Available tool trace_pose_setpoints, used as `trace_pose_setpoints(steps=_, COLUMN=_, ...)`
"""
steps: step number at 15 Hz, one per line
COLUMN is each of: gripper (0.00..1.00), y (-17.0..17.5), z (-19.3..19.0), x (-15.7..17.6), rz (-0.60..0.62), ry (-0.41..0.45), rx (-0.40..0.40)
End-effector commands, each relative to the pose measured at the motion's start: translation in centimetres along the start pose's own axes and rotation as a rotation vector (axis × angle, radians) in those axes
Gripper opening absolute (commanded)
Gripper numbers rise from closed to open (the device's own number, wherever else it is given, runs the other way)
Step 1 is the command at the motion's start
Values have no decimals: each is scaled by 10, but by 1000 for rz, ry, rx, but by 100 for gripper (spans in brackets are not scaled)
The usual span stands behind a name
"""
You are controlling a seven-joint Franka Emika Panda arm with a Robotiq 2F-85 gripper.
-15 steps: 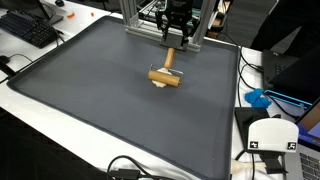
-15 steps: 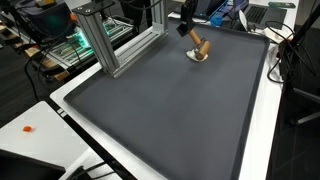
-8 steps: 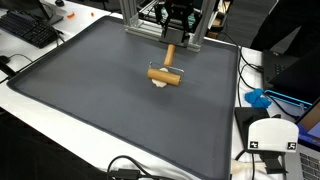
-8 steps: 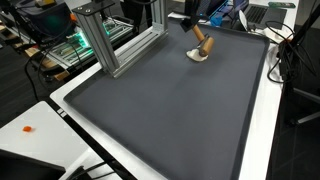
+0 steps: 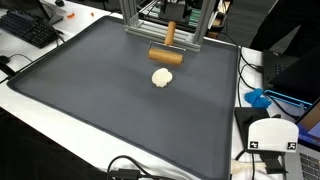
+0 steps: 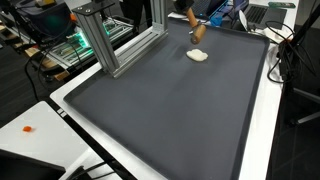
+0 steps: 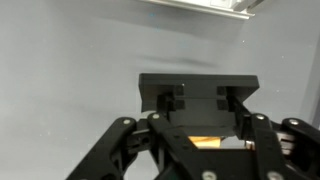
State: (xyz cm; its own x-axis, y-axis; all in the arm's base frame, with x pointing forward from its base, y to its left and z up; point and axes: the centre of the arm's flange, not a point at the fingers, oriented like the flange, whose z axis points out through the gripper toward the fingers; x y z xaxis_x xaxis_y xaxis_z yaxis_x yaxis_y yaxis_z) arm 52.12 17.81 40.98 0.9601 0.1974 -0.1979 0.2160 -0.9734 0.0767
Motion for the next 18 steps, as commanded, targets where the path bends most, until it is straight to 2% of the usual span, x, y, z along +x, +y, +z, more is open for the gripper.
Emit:
trace_pose_setpoints(steps=1, gripper=35, y=17, z=-36, x=-18, rz=-15, ry=-79, rx=22)
trace_pose_setpoints(steps=8, gripper=35, y=44, z=-59, x=-58, rz=5, ry=-247, rx=43)
trace_pose_setpoints(steps=11, gripper=35, y=46, z=-58, x=-74, rz=14, ry=-314, rx=88)
trace_pose_setpoints(steps=18, gripper=35, y=43, z=-51, x=-89, rz=36, ry=-382, rx=165)
